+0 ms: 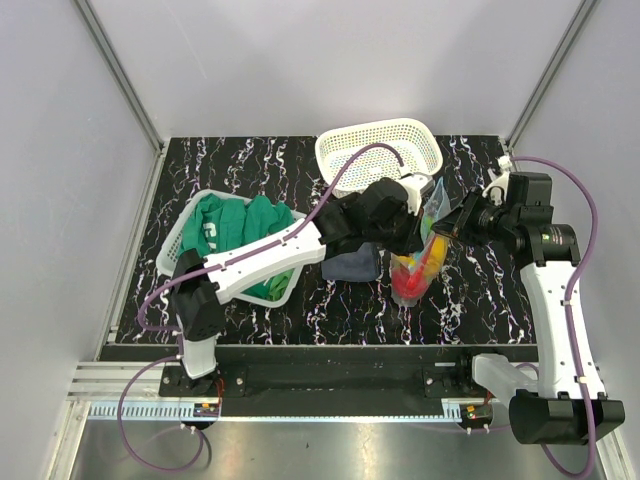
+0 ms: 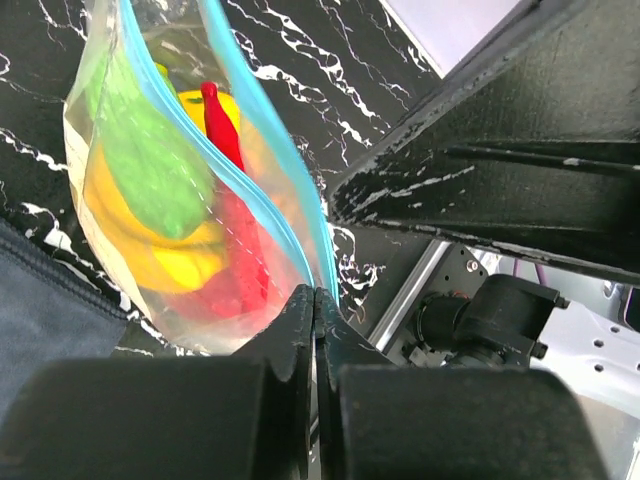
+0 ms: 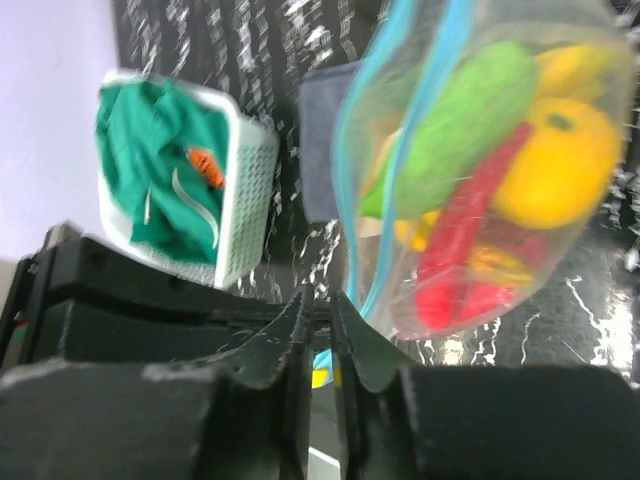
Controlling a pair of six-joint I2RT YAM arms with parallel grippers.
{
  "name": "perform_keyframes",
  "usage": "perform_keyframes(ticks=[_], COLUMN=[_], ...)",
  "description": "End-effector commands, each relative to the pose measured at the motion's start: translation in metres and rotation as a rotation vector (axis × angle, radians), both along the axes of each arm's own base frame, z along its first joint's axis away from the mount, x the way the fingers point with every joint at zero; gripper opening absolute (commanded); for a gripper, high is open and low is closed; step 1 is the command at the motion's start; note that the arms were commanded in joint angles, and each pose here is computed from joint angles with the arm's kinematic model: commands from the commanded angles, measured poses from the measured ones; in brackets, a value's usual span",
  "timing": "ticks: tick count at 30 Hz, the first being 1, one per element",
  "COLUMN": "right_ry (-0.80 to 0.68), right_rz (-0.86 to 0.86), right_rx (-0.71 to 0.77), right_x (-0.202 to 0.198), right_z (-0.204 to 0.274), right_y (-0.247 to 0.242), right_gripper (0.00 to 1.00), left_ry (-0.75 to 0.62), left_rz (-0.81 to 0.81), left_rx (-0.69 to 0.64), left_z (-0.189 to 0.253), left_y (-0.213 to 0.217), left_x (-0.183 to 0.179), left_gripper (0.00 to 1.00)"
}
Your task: Open the zip-top bag and remove the fake food
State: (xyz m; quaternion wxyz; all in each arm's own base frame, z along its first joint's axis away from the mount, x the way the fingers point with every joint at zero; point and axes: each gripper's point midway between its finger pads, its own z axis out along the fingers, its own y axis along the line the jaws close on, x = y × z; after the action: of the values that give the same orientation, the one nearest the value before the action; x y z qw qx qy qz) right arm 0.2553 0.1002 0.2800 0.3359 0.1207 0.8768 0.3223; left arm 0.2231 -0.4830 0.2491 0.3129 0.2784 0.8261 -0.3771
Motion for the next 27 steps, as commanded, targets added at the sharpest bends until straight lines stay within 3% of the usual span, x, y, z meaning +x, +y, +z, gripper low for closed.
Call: perform_keyframes(ticks=[1,5,10,15,17,24,27], right_ry=[0.022,0.06,0.074,0.035,0.052,0.079,0.063], right_rz=[-0.171,-0.213,-0.142,-0.102,-0.097,-0.076,-0.048], right_rx=[-0.053,-0.058,-0.026,-0.015,-0.019,-0.022,-0.026], right_x=[0.012,0.023,0.036,0.043,0.046,0.053,0.051], right_z=[-0.005,-0.013,-0.022,-0.021,-0.028,-0.05,-0.045], right_y=[-0.023,-0.027,-0.017,-0.012,-0.012,-0.01,-0.008], right_gripper=[0.25,0.45,0.52,0.65,0.65,0.4,0.11], left_ry=[-0.038,-0.032,-0.031,-0.023,-0.02,-0.032,-0.051], left_rz=[0.005,0.004,-0.001,-0.004,-0.008,-0.011,-0.02], left_rx=[-0.053,-0.053,-0.063,-0.069,-0.075,-0.079,-0.091], left_z=[0.018,0.017,0.021,0.02,0.021,0.025,0.036], left_y=[-0.008,-0.008,-0.008,-0.01,-0.011,-0.009,-0.006], left_x=[0.016,0.016,0.014,0.014,0.013,0.012,0.01], left_gripper=[0.0,0.0,0.0,0.0,0.0,0.0,0.0])
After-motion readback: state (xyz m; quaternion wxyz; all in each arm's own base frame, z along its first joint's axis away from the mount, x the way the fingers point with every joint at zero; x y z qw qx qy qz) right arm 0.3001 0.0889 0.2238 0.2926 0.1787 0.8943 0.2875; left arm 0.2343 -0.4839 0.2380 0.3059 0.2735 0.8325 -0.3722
